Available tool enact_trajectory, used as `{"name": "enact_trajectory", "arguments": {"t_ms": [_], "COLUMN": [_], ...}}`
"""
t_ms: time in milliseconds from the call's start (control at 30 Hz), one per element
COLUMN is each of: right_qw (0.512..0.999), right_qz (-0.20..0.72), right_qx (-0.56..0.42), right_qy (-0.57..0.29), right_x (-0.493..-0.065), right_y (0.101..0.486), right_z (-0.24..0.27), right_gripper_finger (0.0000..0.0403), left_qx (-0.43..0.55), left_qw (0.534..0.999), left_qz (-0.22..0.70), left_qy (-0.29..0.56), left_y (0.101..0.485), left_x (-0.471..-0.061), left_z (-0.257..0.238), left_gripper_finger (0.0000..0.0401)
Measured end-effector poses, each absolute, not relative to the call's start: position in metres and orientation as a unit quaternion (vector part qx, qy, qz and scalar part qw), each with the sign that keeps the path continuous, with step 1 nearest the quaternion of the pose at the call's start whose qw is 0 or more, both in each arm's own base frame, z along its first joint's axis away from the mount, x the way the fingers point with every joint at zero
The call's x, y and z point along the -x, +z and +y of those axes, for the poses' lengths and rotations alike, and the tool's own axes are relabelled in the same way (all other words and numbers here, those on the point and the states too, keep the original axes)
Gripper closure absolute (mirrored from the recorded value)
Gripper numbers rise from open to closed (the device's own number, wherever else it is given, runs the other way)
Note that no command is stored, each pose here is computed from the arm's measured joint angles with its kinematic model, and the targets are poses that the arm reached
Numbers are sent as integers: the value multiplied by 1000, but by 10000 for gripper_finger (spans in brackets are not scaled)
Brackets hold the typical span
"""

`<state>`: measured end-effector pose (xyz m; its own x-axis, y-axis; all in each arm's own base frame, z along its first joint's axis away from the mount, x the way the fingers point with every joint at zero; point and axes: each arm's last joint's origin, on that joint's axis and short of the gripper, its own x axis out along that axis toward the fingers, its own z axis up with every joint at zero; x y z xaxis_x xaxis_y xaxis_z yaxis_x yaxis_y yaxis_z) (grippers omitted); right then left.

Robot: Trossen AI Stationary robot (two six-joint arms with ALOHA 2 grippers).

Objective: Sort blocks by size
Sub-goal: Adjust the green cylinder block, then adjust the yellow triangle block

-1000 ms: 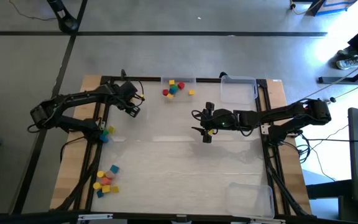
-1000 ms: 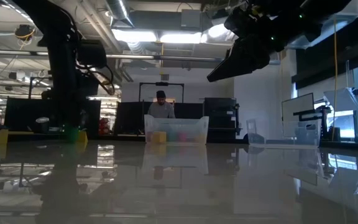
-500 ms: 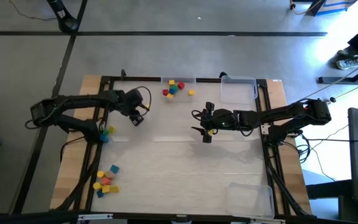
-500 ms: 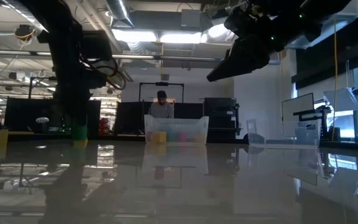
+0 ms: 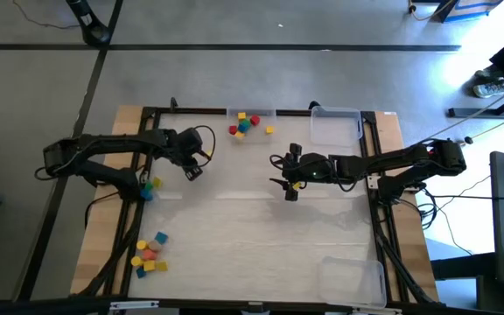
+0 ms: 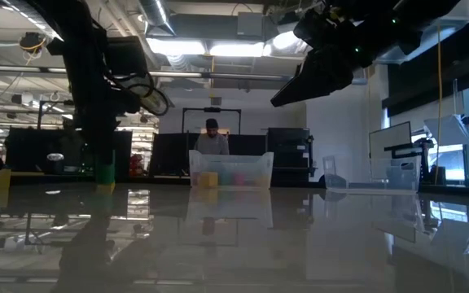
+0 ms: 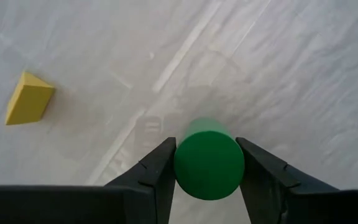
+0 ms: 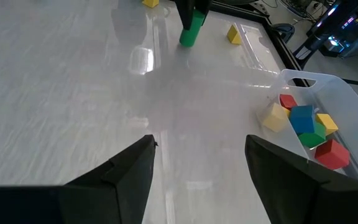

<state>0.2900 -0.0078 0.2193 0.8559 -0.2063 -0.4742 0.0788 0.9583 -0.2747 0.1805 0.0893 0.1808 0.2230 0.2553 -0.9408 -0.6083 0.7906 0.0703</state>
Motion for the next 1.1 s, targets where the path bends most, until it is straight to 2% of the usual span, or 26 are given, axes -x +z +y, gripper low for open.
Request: {"name": "enact_trajectory", "arguments": {"t_ms": [233, 467, 600, 867, 1100], "right_qw": [955, 955, 955, 955, 955], "right_qz": [258, 258, 258, 257, 257], "right_qx": [124, 124, 124, 124, 124], "right_qy": [-74, -75, -74, -75, -74], "right_x": [-290, -290, -290, -290, -290], "right_y": [219, 219, 219, 219, 219], "right_z": [-8, -8, -8, -8, -8], "right_gripper_finger": [152, 152, 152, 152, 152], "left_qx": [154, 148, 141, 138, 160], "left_qw": [760, 773, 773, 769, 740], "left_qz": [567, 552, 555, 564, 592], "left_qy": [277, 276, 271, 267, 277], "left_y": [174, 175, 176, 202, 226], "left_x": [-177, -180, -180, -186, -183], "left_z": [87, 89, 89, 92, 91], "left_gripper_finger": [260, 205, 186, 182, 182]}}
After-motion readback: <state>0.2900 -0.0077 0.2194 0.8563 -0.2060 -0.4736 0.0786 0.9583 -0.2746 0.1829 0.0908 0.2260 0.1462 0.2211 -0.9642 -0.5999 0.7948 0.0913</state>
